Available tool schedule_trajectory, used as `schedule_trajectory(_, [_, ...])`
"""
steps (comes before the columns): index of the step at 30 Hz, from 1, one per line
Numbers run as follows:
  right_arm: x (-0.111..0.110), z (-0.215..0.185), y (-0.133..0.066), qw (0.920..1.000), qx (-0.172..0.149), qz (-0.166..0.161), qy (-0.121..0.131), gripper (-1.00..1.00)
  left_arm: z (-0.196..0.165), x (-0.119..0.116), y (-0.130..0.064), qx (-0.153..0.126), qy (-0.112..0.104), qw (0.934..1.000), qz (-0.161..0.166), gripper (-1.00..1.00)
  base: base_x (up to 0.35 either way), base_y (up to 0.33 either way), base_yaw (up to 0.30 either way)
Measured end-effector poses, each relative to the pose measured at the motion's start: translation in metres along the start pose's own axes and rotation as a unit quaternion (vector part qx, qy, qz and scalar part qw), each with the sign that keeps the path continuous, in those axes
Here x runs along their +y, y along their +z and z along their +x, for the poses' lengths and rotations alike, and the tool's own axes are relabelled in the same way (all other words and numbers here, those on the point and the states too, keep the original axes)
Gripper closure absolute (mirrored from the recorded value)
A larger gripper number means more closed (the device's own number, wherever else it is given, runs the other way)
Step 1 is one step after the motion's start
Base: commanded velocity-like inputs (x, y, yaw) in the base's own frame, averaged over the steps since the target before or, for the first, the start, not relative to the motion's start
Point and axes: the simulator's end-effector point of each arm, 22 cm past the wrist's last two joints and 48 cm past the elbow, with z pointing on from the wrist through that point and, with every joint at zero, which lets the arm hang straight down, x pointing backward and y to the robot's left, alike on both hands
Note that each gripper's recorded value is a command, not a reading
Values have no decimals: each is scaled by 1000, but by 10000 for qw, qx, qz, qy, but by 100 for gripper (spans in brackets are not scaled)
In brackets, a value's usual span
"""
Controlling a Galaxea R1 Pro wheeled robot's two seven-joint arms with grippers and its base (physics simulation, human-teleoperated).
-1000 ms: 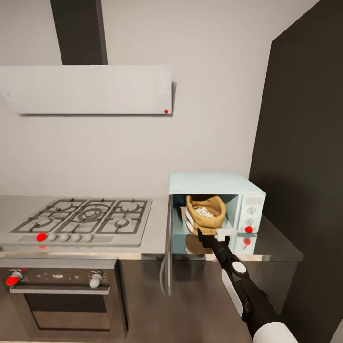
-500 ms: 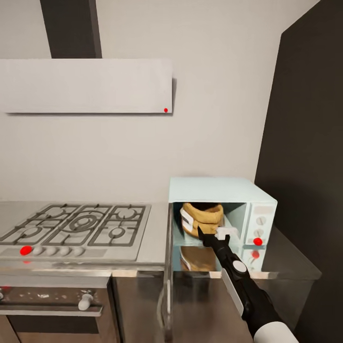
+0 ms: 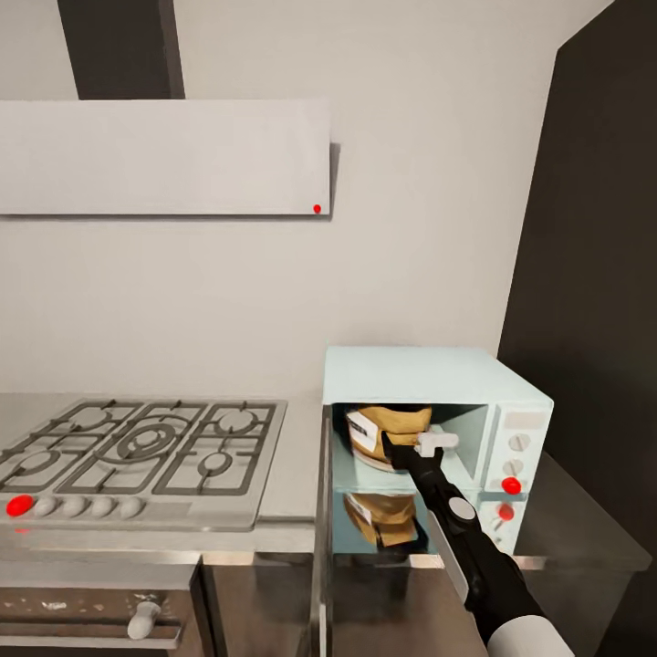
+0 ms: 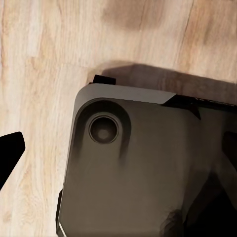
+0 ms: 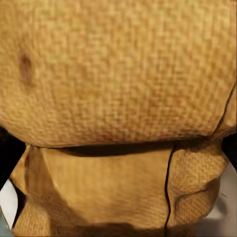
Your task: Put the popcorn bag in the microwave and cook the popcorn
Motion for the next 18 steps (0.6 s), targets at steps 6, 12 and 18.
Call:
schedule_trajectory(6, [0, -3, 0, 10000, -28, -12, -12, -100, -1, 0, 0, -4, -5, 10000, 1, -100, -137, 0, 0])
schedule_trajectory(12, [4, -33, 0, 9994, -317, -62, -121, -100, -1, -1, 0, -3, -7, 10000, 5, -100, -308, 0, 0])
schedule_trajectory(18, [3, -34, 0, 9994, -303, -50, -149, -100, -1, -1, 0, -2, -7, 10000, 5, -100, -300, 0, 0])
